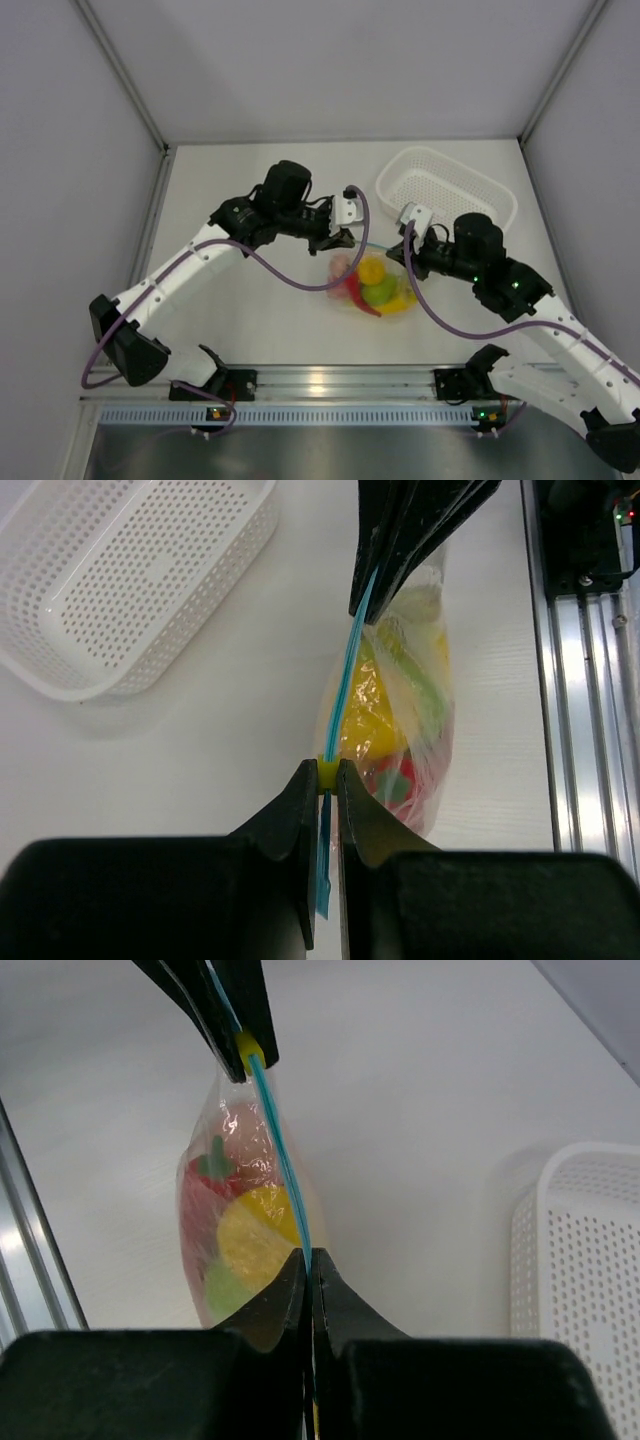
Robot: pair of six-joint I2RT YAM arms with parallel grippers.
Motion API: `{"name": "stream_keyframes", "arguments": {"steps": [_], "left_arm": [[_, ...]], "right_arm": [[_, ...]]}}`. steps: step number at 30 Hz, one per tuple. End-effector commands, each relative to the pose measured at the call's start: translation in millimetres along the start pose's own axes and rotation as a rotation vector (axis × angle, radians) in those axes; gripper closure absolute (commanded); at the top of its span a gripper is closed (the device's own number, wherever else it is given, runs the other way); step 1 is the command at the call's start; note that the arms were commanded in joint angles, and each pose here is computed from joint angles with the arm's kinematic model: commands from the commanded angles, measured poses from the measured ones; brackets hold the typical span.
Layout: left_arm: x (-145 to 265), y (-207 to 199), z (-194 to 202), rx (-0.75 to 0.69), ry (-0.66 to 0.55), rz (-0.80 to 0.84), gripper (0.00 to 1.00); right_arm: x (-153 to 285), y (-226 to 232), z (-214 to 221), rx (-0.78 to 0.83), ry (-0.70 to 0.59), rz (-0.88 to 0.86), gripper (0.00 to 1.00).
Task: Open the zip-top bag and remove the fake food
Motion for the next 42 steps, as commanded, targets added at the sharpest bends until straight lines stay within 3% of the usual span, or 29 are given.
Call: {"name": "stream_keyframes", "arguments": {"steps": [1,8,11,12,15,18,20,26,35,38,42], "left_arm": [[26,11,7,0.023,0.069,-0.141,1.0],[45,16,22,0.075,0.118,-0.224,1.0],[47,17,23,0.102,0.122,-0.232,1.0],[45,18,21,0.106,0.106,-0.221,0.77],[43,20,2,0.112,-0.005,-0.15,0.22],[46,27,-25,0.081,-0.105,-0.113,0.03],[50,32,-48,0.041,-0.164,-0.106,0.03],[21,41,-76,-0.014,-0.136,-0.129,0.05],[-16,26,-62,0.011,-0.125,0.009,0.17],[-24,25,-55,0.051,-0.104,0.023,0.27],[-33,17,-43,0.088,-0.091,0.071,0.22]], "right_arm": [[13,-10,-10,-0.02,-0.037,0.166,1.0],[13,-13,-9,-0.049,-0.037,0.215,1.0],[10,-9,-11,-0.046,-0.049,0.154,1.0],[10,-6,-14,-0.034,-0.074,0.118,1.0],[10,4,-13,-0.019,-0.112,0.02,1.0],[9,8,-8,0.001,-0.112,-0.019,1.0],[10,11,-5,0.011,-0.097,-0.032,1.0],[13,17,-7,0.031,-0.117,-0.053,0.99],[15,22,-10,0.05,-0.14,-0.08,0.99],[14,22,-9,0.054,-0.138,-0.078,0.99],[13,20,-9,0.054,-0.14,-0.056,0.99]]}}
Point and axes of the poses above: each gripper's point midway between its finger pads, its own x axis back along the fingers, its own y axis along the line the jaws close on, z = x × y, the point moved 9 cm from there along x, back along the fingers, and after that the axes turned 13 degrees about -x, right-handed, at the moved point
